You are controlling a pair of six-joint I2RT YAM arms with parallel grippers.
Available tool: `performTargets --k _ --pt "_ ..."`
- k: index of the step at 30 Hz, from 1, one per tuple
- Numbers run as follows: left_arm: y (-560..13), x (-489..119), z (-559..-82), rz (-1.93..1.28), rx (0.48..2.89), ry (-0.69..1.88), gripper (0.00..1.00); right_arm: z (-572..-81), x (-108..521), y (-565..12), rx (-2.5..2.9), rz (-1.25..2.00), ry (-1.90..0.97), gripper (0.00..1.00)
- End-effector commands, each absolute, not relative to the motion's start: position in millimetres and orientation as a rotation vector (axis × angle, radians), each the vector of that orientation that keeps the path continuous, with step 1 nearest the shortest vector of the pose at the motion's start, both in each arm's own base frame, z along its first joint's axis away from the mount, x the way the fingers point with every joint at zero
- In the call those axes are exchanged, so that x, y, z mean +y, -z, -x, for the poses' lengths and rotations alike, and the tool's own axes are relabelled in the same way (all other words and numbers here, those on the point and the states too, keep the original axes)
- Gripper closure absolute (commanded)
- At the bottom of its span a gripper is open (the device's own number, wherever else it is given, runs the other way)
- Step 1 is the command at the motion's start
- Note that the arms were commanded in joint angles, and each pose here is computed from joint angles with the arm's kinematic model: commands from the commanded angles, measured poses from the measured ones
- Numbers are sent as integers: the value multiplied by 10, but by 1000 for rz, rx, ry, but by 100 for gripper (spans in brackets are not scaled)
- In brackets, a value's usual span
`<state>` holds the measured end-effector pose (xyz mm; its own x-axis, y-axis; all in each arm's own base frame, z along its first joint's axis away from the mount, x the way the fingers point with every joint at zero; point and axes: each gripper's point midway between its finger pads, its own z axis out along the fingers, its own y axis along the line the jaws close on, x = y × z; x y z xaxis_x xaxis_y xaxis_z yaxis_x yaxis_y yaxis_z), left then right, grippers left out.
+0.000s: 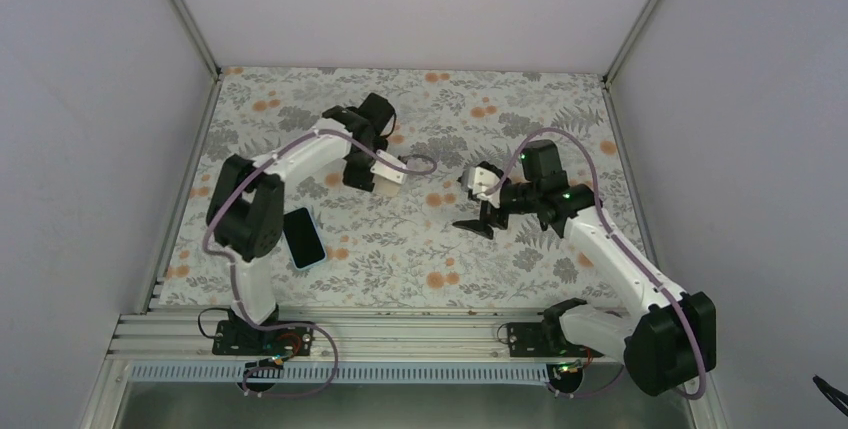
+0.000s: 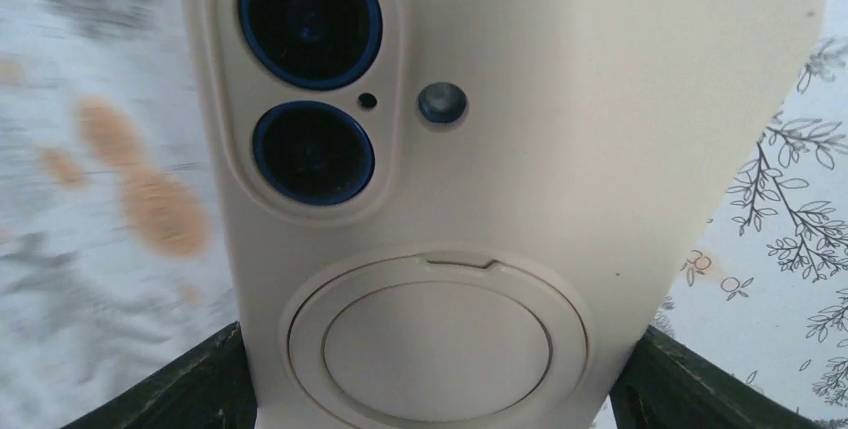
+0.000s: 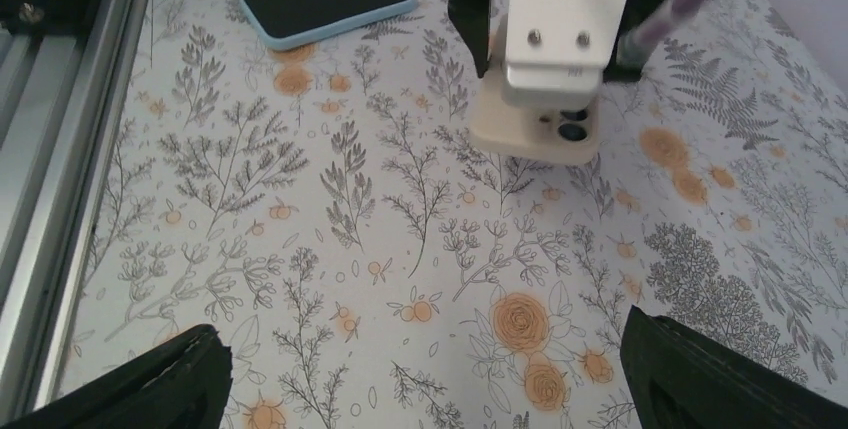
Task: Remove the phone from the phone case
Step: Pick up the phone at the center of the board.
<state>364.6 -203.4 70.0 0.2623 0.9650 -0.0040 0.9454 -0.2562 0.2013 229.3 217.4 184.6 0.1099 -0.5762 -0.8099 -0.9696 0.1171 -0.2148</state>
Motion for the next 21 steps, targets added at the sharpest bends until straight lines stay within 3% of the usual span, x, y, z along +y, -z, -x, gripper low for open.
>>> performTargets --k 1,10,21 --pt "-1249 -2279 -3802 -2136 1688 -267 32 -2248 2180 -2058 1614 1470 -755 0" --pt "-1541 -2461 -4058 -1833 1570 -576 32 -2597 2198 -2341 1624 1300 -906 4" --pt "-2097 -2684 -4125 -1517 1415 -678 34 -3150 2230 -2272 1718 1155 -883 14"
